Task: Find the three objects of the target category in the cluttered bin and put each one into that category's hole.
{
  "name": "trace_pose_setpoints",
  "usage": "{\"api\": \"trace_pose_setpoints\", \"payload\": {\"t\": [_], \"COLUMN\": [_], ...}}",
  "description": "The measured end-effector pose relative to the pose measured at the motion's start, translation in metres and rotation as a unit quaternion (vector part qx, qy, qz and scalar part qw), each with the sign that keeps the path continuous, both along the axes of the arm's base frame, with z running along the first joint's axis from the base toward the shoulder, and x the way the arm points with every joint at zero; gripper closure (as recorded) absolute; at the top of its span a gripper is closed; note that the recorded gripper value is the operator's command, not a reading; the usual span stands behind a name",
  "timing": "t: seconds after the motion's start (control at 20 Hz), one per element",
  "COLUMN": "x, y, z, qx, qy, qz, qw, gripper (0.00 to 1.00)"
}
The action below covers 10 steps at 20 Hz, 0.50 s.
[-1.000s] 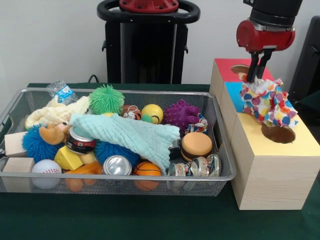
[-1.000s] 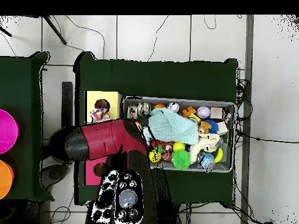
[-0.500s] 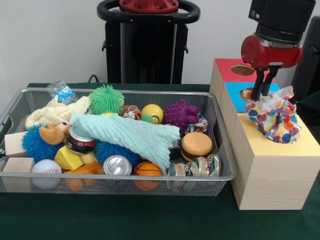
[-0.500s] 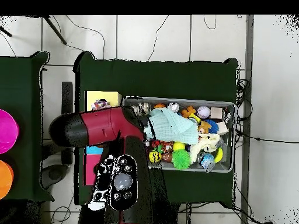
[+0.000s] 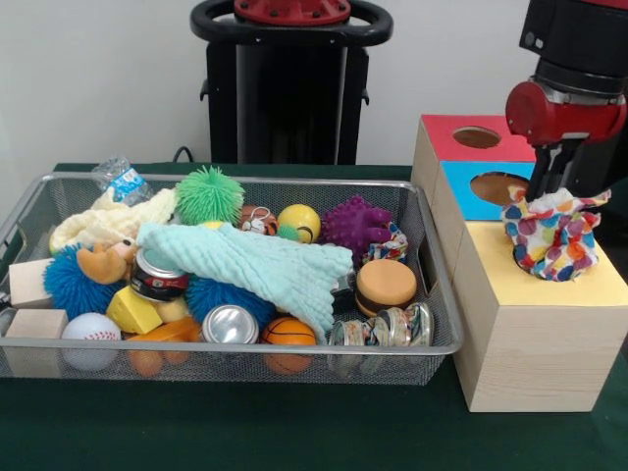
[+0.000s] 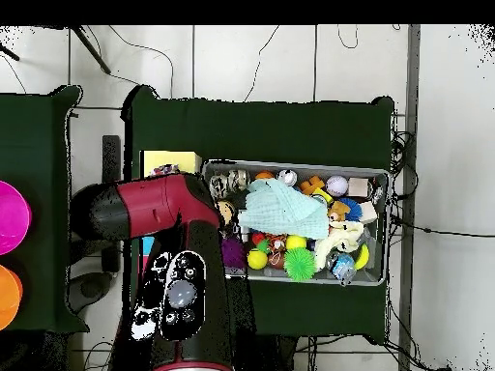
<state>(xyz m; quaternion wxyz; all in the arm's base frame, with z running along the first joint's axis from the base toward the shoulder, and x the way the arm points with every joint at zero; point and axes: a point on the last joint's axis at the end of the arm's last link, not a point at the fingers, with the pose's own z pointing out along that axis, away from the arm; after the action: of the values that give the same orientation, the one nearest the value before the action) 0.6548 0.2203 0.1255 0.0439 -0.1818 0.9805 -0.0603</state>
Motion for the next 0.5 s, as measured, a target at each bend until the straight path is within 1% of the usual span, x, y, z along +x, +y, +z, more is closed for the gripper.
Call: {"api": "trace_pose_setpoints", "payload": {"t": [0.3,0.4,0.45,0.5], "x": [-0.002,0.001,0.007,0.009], "y": [0.0,-0.002,-0.005,-0.006], "z": [-0.001,-0.002,-0.003,-0.004], "qx": [-0.008,-0.012,-0.014,-0.014], "qy": [-0.003,-0.013,-0.027,-0.033], "qz": [-0.002,-0.002,-0.001,-0.001], "qw": [1.0,0.9998,0.9995,0.9994], "gripper": [1.0,1.0,1.0,1.0]}}
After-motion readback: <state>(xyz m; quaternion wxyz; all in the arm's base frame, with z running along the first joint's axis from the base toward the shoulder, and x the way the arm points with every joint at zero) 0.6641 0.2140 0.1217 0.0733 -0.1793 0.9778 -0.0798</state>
